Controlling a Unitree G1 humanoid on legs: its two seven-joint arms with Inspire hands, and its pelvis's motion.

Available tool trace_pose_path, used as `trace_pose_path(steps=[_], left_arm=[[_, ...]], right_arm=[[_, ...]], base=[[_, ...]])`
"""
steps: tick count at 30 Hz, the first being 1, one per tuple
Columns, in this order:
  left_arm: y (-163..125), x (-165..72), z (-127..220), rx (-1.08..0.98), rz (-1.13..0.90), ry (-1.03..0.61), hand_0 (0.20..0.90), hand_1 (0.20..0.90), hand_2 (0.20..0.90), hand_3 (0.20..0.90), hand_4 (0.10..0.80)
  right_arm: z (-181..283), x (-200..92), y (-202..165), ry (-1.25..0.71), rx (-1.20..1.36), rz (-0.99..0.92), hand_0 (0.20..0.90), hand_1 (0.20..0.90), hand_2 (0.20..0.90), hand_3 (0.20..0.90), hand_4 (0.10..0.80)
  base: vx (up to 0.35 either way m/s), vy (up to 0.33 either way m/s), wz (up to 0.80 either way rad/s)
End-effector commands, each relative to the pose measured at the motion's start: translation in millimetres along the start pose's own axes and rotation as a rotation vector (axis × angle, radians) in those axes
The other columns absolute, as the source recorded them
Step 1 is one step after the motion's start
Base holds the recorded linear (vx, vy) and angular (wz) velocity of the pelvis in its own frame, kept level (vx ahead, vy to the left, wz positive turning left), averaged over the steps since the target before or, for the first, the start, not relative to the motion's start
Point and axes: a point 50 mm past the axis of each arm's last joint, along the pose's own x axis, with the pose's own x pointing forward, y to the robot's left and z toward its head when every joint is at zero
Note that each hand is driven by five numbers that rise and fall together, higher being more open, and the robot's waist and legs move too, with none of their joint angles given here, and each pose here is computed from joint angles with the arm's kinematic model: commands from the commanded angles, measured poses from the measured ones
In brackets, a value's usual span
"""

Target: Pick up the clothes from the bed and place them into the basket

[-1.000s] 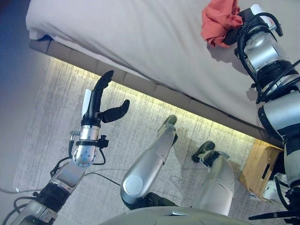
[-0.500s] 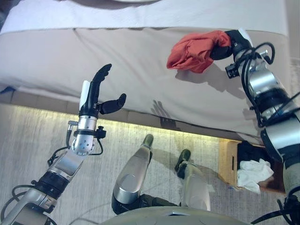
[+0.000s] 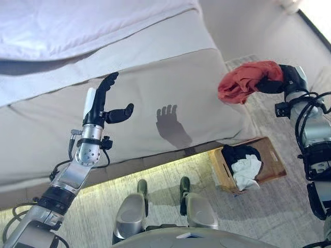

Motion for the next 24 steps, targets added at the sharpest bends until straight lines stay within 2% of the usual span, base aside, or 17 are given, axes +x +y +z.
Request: trace_pose_path(steps=[1,13,24], left_arm=[[-11,-10,-1,-0.015,-0.019,-0.020,0.900,0.900,0.900,0.900,0.800],[-25,-8,-9,-0.039,-0.067,0.011,0.900,0.900,0.900,0.900,0.800],[-33,-1,-3,-0.044,-0.093,-0.004,0.900,0.900,0.900,0.900,0.800]], right_arm=[[28,-6,-30,-0.164,-0.105,-0.081,0.300,0.300,0.300,0.200,0.100],[-23,-21,-44,0.042,-0.133,-0.052,0.300,0.300,0.300,0.200,0.100],[-75,-28,-30,0.255,-0.157,-0.012,0.300,0.300,0.300,0.200,0.100]], base=[[0.023,-0.034,-0.25],[0.009,-0.093,-0.20],[-0.018,-0.102,-0.06]])
